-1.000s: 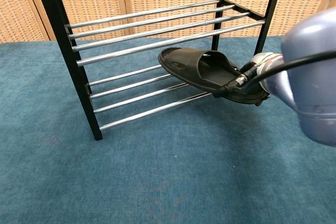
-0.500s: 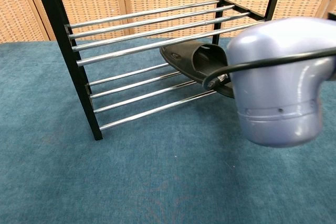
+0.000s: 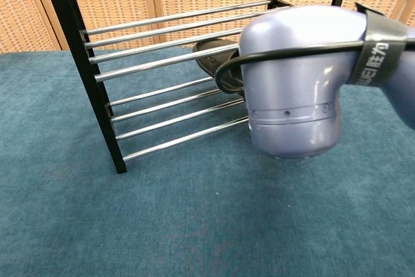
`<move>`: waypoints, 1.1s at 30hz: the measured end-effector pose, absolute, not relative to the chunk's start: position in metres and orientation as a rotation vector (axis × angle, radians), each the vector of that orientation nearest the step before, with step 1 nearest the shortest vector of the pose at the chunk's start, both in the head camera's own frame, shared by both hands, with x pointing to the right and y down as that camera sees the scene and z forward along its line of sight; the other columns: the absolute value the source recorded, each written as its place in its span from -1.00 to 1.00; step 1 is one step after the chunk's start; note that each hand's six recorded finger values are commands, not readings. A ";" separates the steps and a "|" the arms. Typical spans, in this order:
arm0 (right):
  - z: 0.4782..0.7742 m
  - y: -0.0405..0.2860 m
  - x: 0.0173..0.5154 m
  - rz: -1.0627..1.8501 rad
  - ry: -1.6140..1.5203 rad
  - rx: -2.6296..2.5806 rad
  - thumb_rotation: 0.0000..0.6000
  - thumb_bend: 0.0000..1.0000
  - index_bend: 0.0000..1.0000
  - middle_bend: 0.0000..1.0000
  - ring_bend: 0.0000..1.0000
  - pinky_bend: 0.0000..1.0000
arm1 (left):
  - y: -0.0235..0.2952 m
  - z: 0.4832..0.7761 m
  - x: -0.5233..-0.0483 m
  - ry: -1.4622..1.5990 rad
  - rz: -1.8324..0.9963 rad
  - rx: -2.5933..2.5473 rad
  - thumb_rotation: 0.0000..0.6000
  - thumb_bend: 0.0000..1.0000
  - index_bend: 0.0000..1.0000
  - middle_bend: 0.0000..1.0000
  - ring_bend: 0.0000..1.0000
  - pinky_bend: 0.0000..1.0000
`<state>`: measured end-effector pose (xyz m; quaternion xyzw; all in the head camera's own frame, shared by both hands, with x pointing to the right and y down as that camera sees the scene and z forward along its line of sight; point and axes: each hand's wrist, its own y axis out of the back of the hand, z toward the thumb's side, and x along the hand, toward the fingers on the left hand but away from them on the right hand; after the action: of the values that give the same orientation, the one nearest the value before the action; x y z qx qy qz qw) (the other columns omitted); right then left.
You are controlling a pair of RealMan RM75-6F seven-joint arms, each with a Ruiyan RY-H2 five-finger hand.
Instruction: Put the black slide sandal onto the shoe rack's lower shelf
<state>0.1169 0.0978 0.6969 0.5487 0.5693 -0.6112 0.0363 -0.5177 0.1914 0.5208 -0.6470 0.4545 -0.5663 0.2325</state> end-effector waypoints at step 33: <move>0.706 0.106 0.100 -1.727 1.647 1.742 1.00 -1.00 -1.00 -1.00 -1.00 -1.00 | 0.191 0.521 -0.520 1.254 -1.557 -1.786 1.00 -0.58 -1.00 -1.00 -1.00 -1.00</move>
<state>0.0996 0.1058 0.7061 0.5871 0.5549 -0.5820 0.0933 -0.5197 0.1914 0.5209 -0.6485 0.4554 -0.5655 0.2284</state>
